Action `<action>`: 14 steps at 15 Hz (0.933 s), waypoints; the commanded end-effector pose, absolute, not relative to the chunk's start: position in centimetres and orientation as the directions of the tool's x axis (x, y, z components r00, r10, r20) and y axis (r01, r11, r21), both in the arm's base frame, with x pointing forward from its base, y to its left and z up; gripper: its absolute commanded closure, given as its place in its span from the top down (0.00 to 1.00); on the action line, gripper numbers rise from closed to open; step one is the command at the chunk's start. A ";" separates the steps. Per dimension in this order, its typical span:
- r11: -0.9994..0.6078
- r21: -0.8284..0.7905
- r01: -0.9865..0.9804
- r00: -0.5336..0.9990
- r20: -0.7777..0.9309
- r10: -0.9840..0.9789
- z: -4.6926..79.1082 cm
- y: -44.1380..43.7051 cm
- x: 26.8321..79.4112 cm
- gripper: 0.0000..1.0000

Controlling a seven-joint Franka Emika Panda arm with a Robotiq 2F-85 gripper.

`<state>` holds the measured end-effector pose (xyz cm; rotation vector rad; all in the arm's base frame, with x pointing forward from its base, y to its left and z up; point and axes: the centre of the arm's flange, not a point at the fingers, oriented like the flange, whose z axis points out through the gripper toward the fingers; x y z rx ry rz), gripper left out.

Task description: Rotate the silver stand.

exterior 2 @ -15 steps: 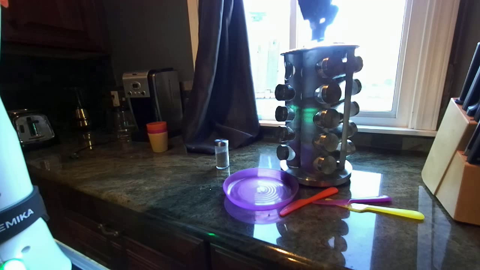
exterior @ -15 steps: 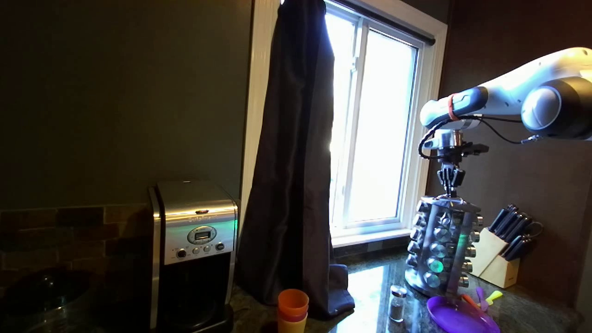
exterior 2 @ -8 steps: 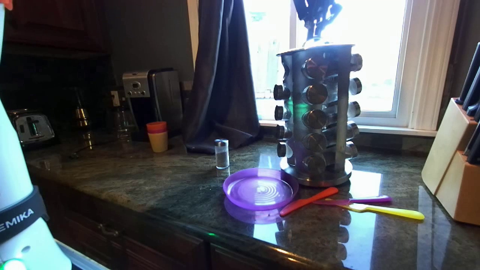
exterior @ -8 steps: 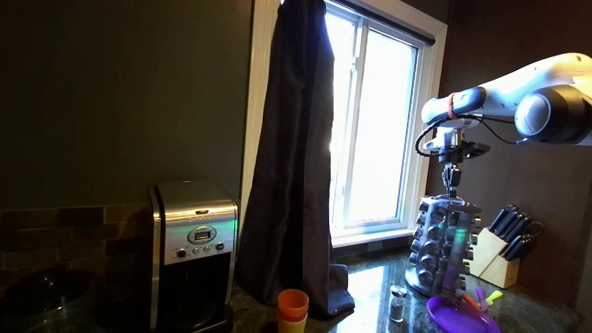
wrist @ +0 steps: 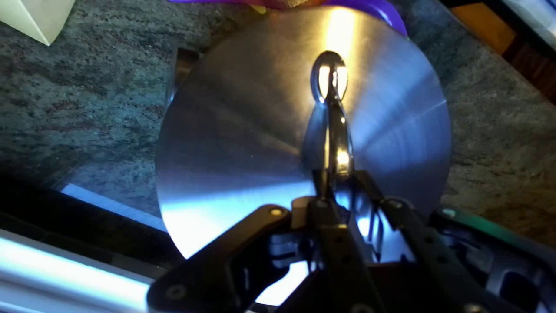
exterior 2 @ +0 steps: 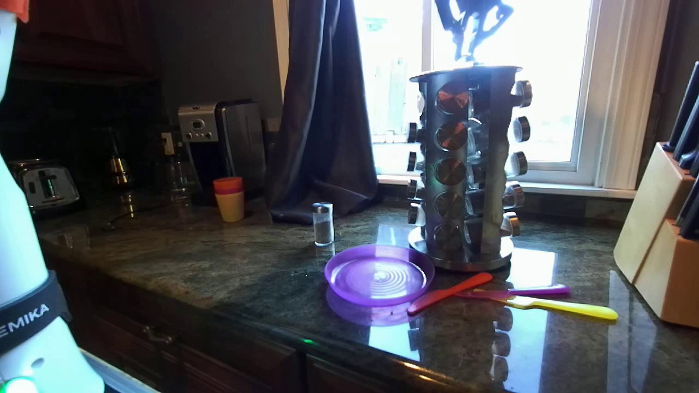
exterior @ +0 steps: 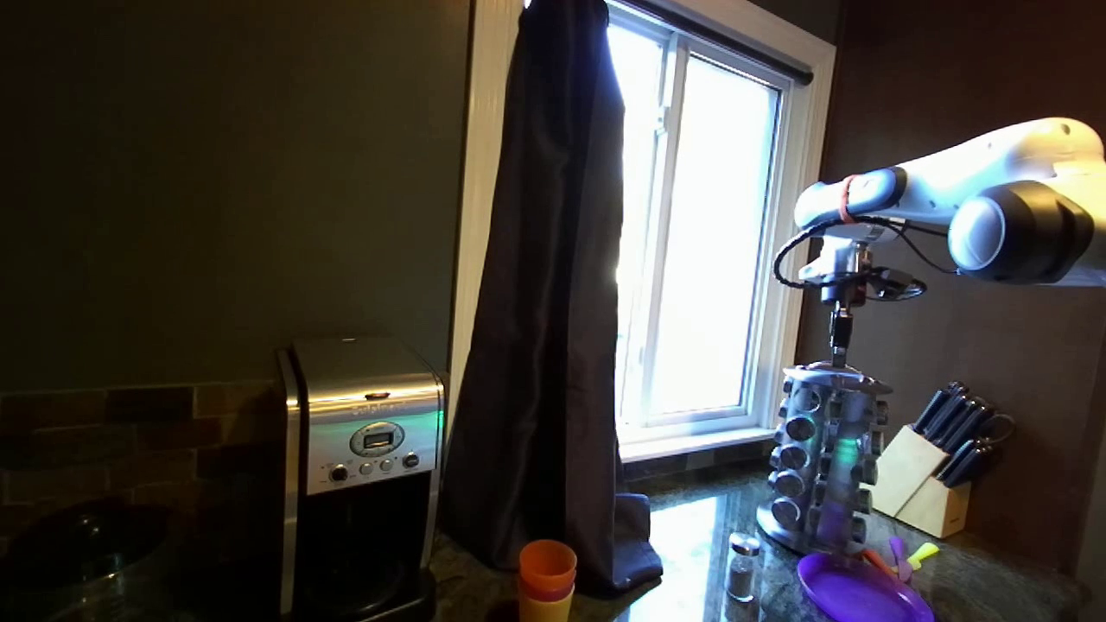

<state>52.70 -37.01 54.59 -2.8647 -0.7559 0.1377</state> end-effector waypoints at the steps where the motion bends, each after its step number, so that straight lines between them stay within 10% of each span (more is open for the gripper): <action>1: -0.883 -0.232 0.409 0.904 -0.031 0.427 54.7 -37.8 53.8 0.05; 5: -0.897 -0.242 0.370 0.921 -0.034 0.389 54.6 -37.9 54.1 0.05; 6: -0.898 -0.242 0.366 0.921 -0.041 0.387 54.6 -37.8 54.0 0.12; 7: -0.899 -0.243 0.365 0.921 -0.045 0.386 54.7 -37.8 54.0 0.43; 14: -0.927 -0.194 0.322 0.946 0.021 0.324 57.5 -36.8 51.9 0.88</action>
